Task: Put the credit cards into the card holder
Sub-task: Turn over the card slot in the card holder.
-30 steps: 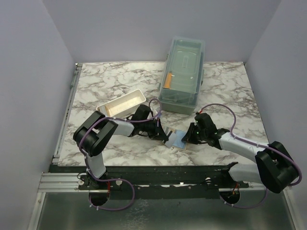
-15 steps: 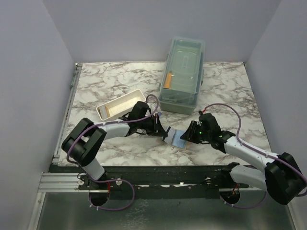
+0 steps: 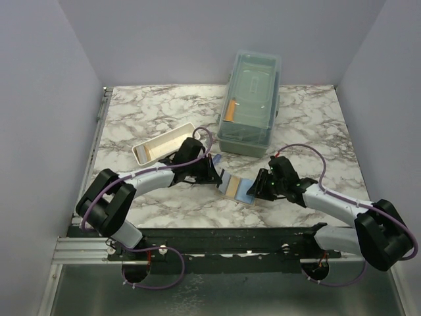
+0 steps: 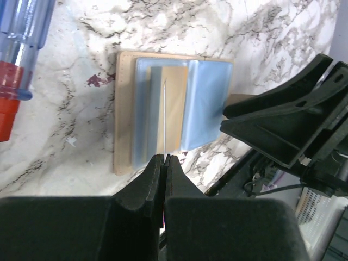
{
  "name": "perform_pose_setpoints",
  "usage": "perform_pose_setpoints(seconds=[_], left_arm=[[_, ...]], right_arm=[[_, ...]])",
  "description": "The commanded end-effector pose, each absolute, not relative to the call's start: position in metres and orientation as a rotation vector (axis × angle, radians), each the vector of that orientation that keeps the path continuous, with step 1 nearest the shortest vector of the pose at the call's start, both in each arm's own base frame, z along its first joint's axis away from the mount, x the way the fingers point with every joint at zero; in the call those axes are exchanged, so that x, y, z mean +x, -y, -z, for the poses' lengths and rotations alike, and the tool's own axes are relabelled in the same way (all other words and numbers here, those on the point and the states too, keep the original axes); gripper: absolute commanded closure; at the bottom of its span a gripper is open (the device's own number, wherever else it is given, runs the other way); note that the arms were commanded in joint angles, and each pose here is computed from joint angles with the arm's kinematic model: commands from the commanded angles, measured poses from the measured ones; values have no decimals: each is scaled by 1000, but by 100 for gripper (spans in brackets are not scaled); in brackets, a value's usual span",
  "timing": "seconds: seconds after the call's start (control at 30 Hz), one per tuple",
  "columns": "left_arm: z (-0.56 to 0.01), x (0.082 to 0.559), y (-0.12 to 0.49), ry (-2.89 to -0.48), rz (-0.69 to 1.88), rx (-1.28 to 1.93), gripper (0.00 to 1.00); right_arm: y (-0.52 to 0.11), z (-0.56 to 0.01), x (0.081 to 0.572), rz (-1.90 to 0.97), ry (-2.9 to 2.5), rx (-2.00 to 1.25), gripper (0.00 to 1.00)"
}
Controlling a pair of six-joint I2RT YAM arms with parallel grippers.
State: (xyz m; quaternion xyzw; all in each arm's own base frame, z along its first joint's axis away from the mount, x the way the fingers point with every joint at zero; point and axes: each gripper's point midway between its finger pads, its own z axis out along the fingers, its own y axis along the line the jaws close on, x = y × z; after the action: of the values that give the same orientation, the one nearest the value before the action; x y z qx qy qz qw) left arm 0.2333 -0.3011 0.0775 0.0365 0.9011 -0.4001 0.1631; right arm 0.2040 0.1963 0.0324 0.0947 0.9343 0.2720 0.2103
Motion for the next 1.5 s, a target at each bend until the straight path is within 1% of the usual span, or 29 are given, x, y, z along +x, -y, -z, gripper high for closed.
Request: perform_pose_setpoints(seconds=[0.0, 0.2, 0.37, 0.5, 0.6, 0.63, 0.73, 0.87, 0.93, 1.03, 1.13, 1.2, 1.27, 1.3, 1.4, 1.47], left_arm=[[-65, 234, 290, -2590, 1036, 92, 100], [-77, 236, 289, -2554, 1039, 96, 100], [-91, 233, 292, -2529, 1083, 129, 100], [-94, 229, 292, -2527, 1098, 136, 100], [-100, 224, 299, -2520, 1139, 197, 100], [-101, 223, 302, -2521, 1120, 208, 100], [-94, 223, 308, -2571, 950, 195, 100], [-86, 218, 325, -2601, 798, 216, 100], [-85, 214, 337, -2597, 751, 249, 100], [-81, 206, 357, -2610, 754, 315, 100], [-73, 197, 369, -2638, 734, 373, 100], [-70, 199, 369, -2640, 701, 375, 100], [-72, 207, 360, -2621, 623, 324, 100], [-75, 211, 355, -2603, 604, 307, 100], [-80, 222, 339, -2598, 566, 261, 100], [-79, 228, 326, -2605, 552, 221, 100]], right_arm=[[-190, -38, 207, -720, -2582, 285, 54], [-203, -39, 211, -811, -2561, 272, 54], [-202, -33, 213, -785, -2576, 283, 54], [-208, -36, 214, -826, -2568, 260, 54], [-200, -36, 209, -779, -2586, 273, 54], [-194, -34, 207, -743, -2593, 286, 54], [-174, -29, 202, -611, -2605, 326, 53], [-171, -24, 200, -610, -2593, 357, 65], [-173, -22, 202, -618, -2591, 370, 69], [-171, -19, 205, -599, -2582, 393, 73], [-175, -21, 207, -638, -2561, 396, 76], [-179, -24, 207, -666, -2560, 394, 81], [-183, -29, 206, -701, -2558, 388, 82], [-185, -34, 206, -723, -2551, 378, 81], [-195, -47, 204, -815, -2528, 337, 69], [-200, -51, 206, -848, -2519, 333, 66]])
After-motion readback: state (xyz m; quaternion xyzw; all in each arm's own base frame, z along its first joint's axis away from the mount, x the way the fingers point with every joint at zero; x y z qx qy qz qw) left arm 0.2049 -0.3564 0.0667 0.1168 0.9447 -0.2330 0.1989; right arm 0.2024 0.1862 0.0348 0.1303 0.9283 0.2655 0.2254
